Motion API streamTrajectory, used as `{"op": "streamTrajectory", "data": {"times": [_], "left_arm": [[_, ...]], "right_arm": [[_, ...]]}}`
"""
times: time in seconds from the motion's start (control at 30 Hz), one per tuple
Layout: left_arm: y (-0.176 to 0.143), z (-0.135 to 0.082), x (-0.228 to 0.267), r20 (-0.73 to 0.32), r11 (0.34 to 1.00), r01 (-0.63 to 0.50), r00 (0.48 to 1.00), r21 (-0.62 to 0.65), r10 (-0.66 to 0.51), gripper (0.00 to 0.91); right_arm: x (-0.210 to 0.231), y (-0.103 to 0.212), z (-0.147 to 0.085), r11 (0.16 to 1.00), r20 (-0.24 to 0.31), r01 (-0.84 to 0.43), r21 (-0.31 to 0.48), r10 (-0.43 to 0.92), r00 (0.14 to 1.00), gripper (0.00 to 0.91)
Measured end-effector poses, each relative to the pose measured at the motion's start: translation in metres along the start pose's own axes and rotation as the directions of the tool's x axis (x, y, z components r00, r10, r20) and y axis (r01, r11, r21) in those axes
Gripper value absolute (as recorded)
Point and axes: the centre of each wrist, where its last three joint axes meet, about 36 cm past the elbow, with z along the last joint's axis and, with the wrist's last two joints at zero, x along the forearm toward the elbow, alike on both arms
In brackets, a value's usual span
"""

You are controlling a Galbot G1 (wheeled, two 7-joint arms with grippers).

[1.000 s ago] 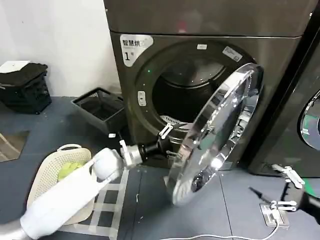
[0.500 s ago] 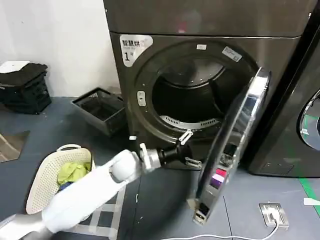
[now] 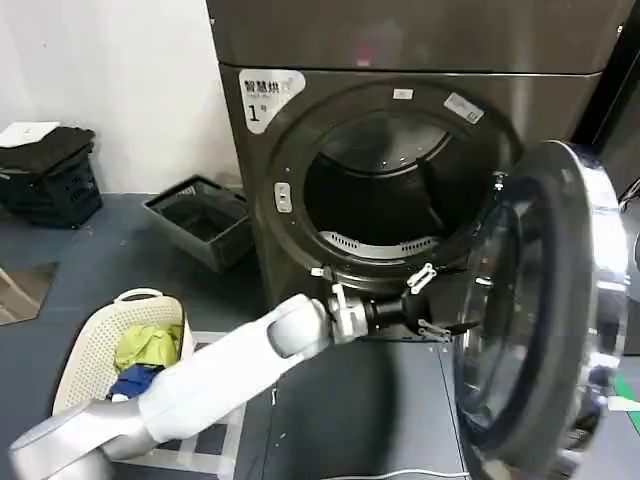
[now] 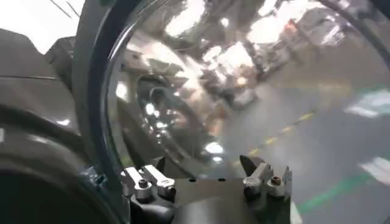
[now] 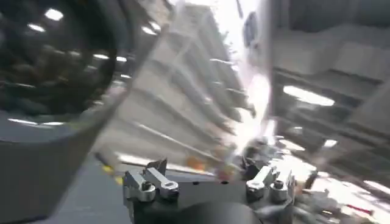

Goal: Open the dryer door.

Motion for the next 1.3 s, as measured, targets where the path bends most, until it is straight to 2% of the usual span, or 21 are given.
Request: {"op": "streamTrajectory", "data": {"times": [0.17, 0.3, 0.6, 0.77, 0.97, 1.13, 1.3], "left_arm": [[0.003, 0.003, -0.029, 0.014, 1.0, -0.016, 1.0, 0.008, 0.015, 0.907], [0.003, 0.005, -0.052, 0.02, 0.999, -0.03, 0.999, 0.013, 0.03, 0.907], [-0.001, 0.006, -0.1, 0.028, 0.998, -0.066, 0.998, 0.025, 0.065, 0.907], [-0.003, 0.003, -0.12, 0.022, 0.996, -0.08, 0.997, 0.031, 0.079, 0.907], [0.003, 0.0, -0.141, 0.004, 0.996, -0.083, 0.997, 0.031, 0.083, 0.907], [0.005, 0.002, -0.158, -0.012, 0.996, -0.08, 0.997, 0.041, 0.081, 0.907], [0.009, 0.015, -0.155, -0.073, 0.996, -0.069, 0.995, 0.057, 0.073, 0.907]], "right_arm": [[-0.001, -0.02, 0.007, 0.987, -0.037, -0.13, 0.091, 0.134, 0.99, 0.907], [0.0, -0.029, 0.017, 0.966, -0.008, -0.212, 0.147, 0.215, 0.977, 0.907], [-0.002, -0.023, 0.015, 0.957, 0.054, -0.269, 0.113, 0.264, 0.963, 0.907], [-0.003, -0.017, 0.011, 0.952, 0.069, -0.289, 0.1, 0.283, 0.957, 0.907], [-0.002, -0.025, 0.017, 0.916, 0.002, -0.377, 0.138, 0.38, 0.925, 0.907], [0.0, -0.036, 0.026, 0.877, -0.024, -0.45, 0.167, 0.46, 0.888, 0.907], [0.003, -0.047, 0.033, 0.845, -0.017, -0.492, 0.207, 0.506, 0.862, 0.907]]}}
